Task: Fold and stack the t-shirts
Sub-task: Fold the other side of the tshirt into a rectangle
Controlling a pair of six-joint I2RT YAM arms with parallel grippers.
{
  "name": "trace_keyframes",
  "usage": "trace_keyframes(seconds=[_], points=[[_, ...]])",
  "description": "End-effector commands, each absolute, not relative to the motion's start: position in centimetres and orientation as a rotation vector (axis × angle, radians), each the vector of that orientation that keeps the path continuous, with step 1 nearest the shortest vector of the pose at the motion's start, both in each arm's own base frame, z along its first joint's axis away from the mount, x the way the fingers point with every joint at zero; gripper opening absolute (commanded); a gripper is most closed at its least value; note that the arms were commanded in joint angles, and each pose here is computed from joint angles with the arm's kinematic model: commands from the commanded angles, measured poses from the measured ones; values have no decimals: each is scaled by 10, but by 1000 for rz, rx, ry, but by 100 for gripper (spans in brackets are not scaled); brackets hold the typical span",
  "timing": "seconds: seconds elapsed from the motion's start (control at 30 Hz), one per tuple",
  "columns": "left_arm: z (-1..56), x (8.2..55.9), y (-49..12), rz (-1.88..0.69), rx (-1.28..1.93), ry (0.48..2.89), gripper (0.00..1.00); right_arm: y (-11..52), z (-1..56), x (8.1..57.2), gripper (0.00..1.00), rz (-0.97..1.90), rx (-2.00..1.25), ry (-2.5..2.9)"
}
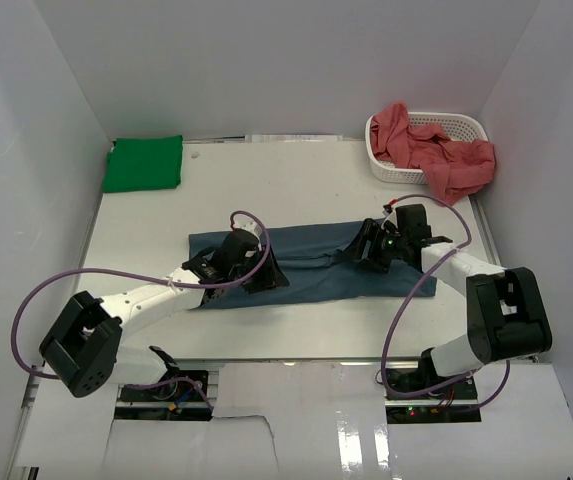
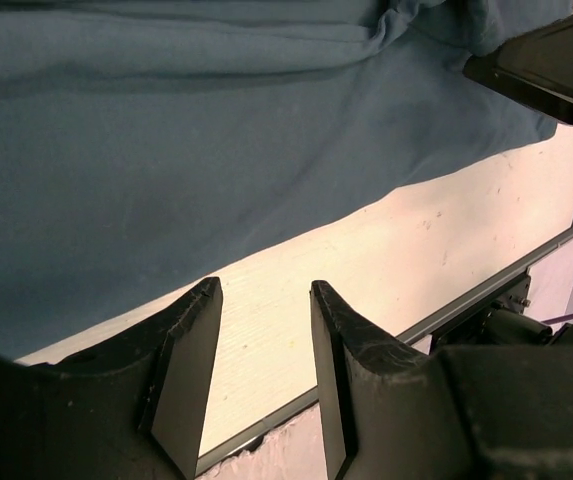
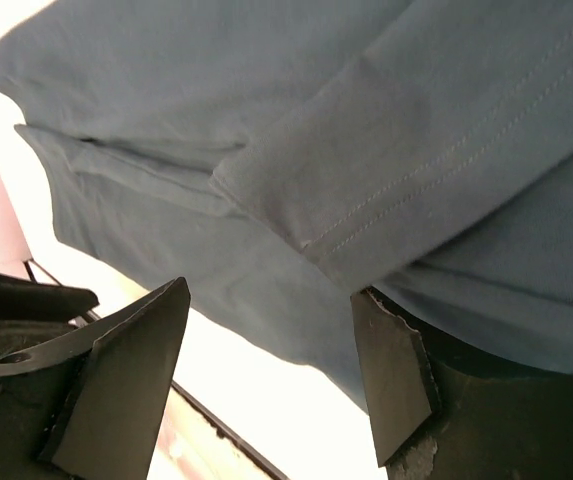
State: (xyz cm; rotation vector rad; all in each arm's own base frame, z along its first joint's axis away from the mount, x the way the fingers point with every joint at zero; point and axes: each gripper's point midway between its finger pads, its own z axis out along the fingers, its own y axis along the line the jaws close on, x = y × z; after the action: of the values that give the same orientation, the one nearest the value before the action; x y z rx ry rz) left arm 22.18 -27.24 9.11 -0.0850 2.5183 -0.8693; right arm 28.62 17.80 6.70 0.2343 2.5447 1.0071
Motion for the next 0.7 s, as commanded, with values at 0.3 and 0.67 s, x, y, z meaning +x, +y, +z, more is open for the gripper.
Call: trace_keyframes(seconds=[0.3,0.67], points=[[86,220,-268,-861,-84,2500,50,172,56,314,71,915,309,2514],[75,213,-263,-846,-88,2532,50,175,75,347,30,904,281,2435]])
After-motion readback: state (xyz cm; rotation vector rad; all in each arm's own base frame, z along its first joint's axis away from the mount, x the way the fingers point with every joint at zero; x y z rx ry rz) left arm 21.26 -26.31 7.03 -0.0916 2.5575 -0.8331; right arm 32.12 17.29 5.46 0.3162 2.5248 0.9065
